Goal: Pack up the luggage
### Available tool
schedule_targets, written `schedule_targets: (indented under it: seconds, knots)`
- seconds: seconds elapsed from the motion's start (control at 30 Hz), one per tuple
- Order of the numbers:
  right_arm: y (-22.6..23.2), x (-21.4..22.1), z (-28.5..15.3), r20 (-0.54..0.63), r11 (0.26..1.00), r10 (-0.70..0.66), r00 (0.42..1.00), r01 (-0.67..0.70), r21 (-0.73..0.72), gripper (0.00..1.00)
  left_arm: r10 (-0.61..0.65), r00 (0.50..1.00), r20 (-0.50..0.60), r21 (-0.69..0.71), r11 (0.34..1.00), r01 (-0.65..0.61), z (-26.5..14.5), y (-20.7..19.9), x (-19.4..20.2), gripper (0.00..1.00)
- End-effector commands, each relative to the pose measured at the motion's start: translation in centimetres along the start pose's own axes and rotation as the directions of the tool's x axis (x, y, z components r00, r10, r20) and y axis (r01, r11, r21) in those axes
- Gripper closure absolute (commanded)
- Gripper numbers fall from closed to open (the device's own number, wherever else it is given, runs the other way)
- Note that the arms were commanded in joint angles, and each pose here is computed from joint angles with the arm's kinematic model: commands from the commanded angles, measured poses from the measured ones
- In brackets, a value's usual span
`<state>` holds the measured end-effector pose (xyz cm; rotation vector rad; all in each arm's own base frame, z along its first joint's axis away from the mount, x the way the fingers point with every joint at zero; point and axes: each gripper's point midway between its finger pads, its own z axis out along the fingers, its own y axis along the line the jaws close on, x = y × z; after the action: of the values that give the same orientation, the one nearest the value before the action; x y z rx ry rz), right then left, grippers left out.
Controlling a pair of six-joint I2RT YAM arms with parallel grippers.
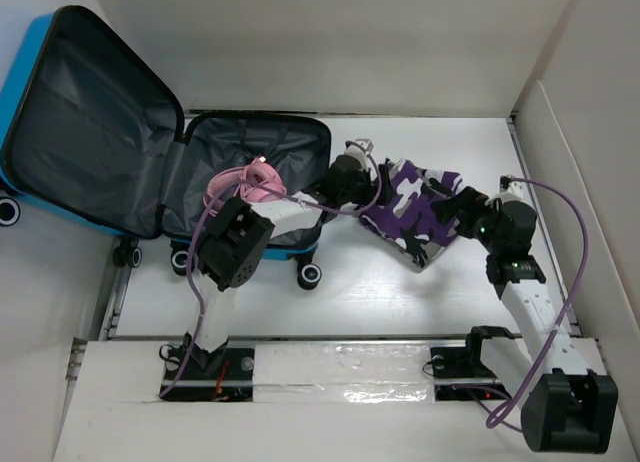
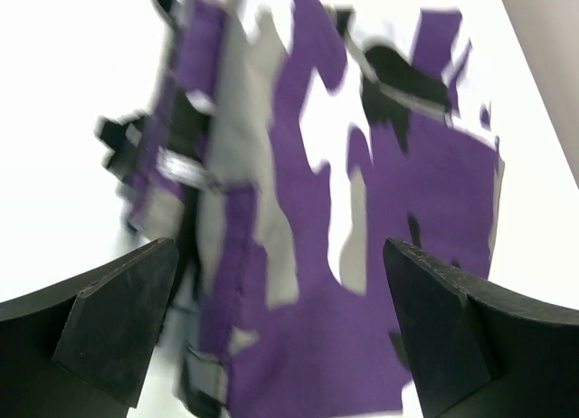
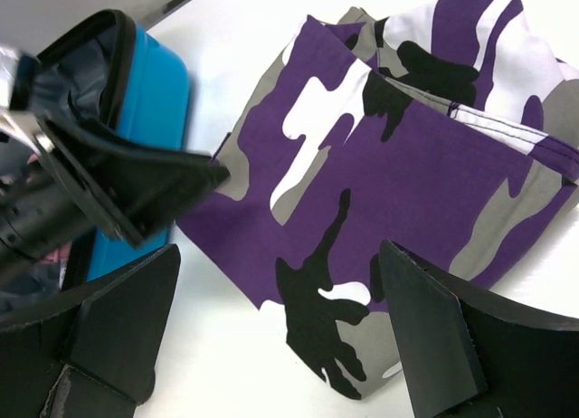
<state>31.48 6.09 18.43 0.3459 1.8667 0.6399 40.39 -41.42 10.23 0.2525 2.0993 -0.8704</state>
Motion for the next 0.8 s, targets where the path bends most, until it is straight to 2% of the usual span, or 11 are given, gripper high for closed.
schedule_targets:
  seconds: [0.0,0.03,0.1,0.13,0.17,0.27,0.6,0.73,0.77]
  knots:
    - [1.8,-2.0,-0.2,0.052,0.998,-0.048,0.998,0.050,-0.041,0.03,0.059,0.993,0.104,-0.070,0.996,-0.052,-0.1,0.8,-6.3,0.01]
    - [1.8,-2.0,-0.3,0.050,0.998,-0.047,0.998,0.049,-0.042,0.03,0.066,0.998,0.010,-0.040,0.997,-0.066,0.6,0.6,-4.5,0.01]
    - [2.0,-2.1,-0.4,0.054,0.998,-0.050,0.997,0.053,-0.046,0.03,0.082,0.994,-0.075,-0.030,0.996,-0.084,3.3,1.6,-3.3,0.01]
    - [2.0,-2.1,-0.5,0.056,0.998,-0.051,0.997,0.053,-0.045,0.03,0.106,0.981,-0.165,-0.024,0.993,-0.112,3.8,2.2,-1.3,0.01]
    - [2.1,-2.3,-0.6,0.064,0.997,-0.052,0.997,0.055,-0.048,0.03,0.121,0.974,-0.192,-0.020,0.992,-0.127,5.5,2.7,-0.7,0.01]
    - [2.2,-2.5,-0.7,0.073,0.997,-0.052,0.996,0.056,-0.048,0.03,0.175,0.939,-0.296,0.013,0.984,-0.179,6.9,2.3,2.4,0.01]
    - [2.9,-2.9,-1.1,0.085,0.996,-0.060,0.995,0.065,-0.061,0.03,0.164,0.916,-0.365,0.003,0.985,-0.175,7.6,3.1,5.0,0.02]
    - [3.7,-3.8,-1.7,0.107,0.995,-0.057,0.993,0.066,-0.078,0.03,0.184,0.894,-0.409,0.030,0.982,-0.189,7.0,2.0,6.6,0.07]
    - [4.0,-4.0,-1.9,0.113,0.994,-0.058,0.992,0.068,-0.085,0.03,0.187,0.888,-0.421,0.046,0.982,-0.185,6.7,1.4,7.1,0.13]
